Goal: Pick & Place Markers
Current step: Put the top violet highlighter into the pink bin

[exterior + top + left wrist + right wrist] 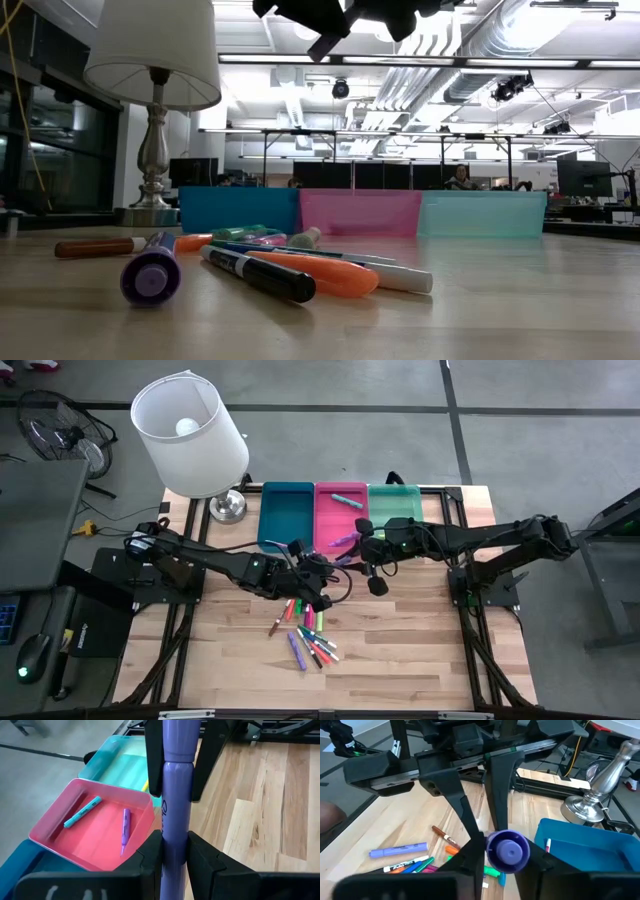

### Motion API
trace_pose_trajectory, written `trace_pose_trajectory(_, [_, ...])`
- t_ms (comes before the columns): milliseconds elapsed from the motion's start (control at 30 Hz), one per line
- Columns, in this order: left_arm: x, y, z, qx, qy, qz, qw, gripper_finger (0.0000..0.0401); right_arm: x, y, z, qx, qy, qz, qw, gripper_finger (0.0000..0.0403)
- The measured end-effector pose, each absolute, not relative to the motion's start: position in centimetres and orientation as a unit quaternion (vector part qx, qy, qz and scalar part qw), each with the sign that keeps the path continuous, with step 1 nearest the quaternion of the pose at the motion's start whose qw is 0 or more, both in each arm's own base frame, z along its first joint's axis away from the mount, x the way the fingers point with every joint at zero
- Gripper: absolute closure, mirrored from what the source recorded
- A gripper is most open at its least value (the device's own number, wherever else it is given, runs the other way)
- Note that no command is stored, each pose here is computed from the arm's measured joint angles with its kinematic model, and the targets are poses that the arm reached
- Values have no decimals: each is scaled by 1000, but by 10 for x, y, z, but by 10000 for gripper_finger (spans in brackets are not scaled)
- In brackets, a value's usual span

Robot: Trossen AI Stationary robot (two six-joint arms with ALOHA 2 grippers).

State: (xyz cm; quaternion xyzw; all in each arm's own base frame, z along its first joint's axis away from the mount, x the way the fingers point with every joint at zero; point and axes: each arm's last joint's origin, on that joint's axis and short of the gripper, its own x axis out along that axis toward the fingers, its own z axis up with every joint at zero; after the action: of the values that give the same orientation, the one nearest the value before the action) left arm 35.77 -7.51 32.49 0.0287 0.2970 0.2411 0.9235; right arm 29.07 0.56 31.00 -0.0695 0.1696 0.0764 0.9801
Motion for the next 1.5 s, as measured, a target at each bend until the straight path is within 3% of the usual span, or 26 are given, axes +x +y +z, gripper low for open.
trace_pose_trajectory(200, [358,-75,325,32,297,240,924,343,291,5,310,-69,171,78,980,346])
trace_pose_trajectory(433, [358,-75,325,24,299,229,926,268,290,6,309,-68,176,81,979,346])
trace_pose_trajectory(600, [357,-75,324,42,313,218,924,241,290,5,307,-69,187,74,977,346])
trace_pose_trajectory(933, [341,-72,318,47,380,226,896,236,282,-8,292,-59,275,6,960,346])
trace_pose_trajectory(1267, [310,-76,300,16,474,302,827,236,272,-57,286,-38,316,-73,945,346])
trace_pose_trajectory(1500, [296,-93,292,22,472,330,817,235,285,-88,296,-26,369,-89,925,346])
